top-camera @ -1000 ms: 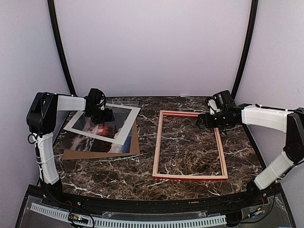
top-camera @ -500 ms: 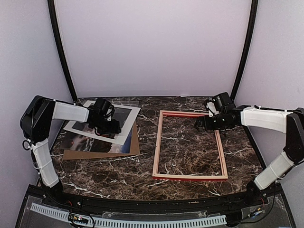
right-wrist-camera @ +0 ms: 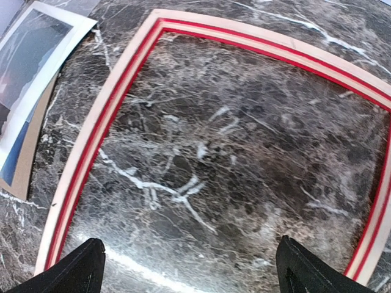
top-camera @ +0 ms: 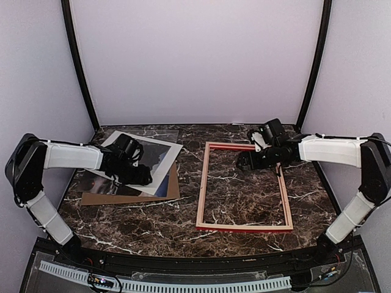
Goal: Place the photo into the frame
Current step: Pick up the glass panel from the mat board.
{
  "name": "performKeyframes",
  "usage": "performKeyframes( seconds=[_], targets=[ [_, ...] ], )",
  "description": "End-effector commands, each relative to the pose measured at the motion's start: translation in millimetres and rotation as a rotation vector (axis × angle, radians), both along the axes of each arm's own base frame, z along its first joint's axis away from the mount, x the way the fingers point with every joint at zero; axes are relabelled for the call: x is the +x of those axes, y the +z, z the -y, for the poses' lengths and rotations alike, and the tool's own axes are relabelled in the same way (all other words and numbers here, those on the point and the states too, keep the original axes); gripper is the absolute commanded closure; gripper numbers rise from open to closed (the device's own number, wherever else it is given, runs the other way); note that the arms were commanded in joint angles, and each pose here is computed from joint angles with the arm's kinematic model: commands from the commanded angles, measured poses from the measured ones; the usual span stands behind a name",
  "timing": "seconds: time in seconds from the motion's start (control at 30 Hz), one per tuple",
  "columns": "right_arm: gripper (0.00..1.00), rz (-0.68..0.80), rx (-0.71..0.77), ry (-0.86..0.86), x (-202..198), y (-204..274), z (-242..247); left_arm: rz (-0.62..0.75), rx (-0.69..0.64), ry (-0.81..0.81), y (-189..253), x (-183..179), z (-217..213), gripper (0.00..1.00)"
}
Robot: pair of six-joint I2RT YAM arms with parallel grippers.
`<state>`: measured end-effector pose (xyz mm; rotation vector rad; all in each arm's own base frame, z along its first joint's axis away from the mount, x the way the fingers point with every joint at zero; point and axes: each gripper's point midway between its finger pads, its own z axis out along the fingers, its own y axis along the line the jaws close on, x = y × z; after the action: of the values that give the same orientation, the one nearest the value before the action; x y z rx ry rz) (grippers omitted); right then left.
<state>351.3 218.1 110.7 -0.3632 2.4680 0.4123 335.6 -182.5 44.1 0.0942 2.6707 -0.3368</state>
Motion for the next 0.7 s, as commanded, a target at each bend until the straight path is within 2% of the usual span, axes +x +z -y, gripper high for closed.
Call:
performKeyframes(
  seconds=[0.0, 0.23, 0.33, 0.67],
  targets=[
    [0.01, 0.059, 0.089, 0.094, 11, 30, -54, 0.110, 0.034, 0.029, 55, 19, -14, 0.31],
    [0.01, 0.067, 0.185, 0.239, 14, 46, -142, 0.174, -0.067, 0.126, 100, 60, -54, 0.28],
    [0.01, 0.052, 0.229, 0.272, 21, 44, -183, 0.204, -0.063, 0.163, 114, 82, -75, 0.27],
    [0.02, -0.087, 0.388, 0.266, 44, 3, -272, 0.166, -0.085, 0.306, 111, 136, -171, 0.26]
  ],
)
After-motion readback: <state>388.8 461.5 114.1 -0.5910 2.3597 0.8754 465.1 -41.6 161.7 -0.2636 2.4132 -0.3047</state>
